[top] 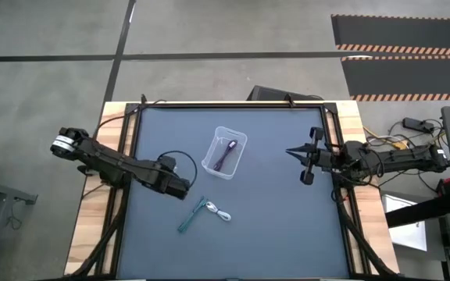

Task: Pick and place USB-C Cables
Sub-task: Put the top white USB cable into the transparent bin

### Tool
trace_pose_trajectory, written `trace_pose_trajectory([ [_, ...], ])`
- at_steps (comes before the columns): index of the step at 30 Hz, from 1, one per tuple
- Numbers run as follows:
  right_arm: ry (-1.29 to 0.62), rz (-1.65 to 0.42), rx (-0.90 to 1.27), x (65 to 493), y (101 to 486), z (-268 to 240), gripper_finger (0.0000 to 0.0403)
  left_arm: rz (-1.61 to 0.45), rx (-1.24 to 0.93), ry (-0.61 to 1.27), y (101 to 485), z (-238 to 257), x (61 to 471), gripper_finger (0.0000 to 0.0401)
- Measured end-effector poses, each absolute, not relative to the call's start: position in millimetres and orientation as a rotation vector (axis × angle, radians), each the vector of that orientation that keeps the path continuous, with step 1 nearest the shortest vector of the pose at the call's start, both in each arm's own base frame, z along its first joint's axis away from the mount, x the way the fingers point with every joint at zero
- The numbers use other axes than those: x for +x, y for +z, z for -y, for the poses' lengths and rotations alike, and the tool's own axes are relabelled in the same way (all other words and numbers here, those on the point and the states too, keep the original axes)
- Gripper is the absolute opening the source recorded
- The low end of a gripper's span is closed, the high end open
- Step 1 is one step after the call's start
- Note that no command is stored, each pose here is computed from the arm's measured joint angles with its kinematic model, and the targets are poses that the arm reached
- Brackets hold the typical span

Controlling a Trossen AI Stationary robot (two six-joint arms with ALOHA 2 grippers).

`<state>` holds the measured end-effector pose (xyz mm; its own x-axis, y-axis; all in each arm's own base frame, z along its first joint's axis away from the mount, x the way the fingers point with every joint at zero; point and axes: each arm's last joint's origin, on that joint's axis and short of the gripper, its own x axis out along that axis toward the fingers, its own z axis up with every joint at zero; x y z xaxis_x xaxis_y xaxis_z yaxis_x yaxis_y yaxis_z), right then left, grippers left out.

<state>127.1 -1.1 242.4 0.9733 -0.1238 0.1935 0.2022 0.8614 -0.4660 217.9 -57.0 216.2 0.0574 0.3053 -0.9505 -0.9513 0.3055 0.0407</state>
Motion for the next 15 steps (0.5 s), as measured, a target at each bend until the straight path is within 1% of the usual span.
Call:
trace_pose_trajectory([
  [5,-0.193,0.242,-0.496,112,244,1,0.0013,-1.026,-0.713,1.066,231,57,226,0.0011],
  [15,-0.21,0.308,-0.491,101,241,2,0.0013,-0.869,-0.61,0.987,264,58,242,0.0011],
])
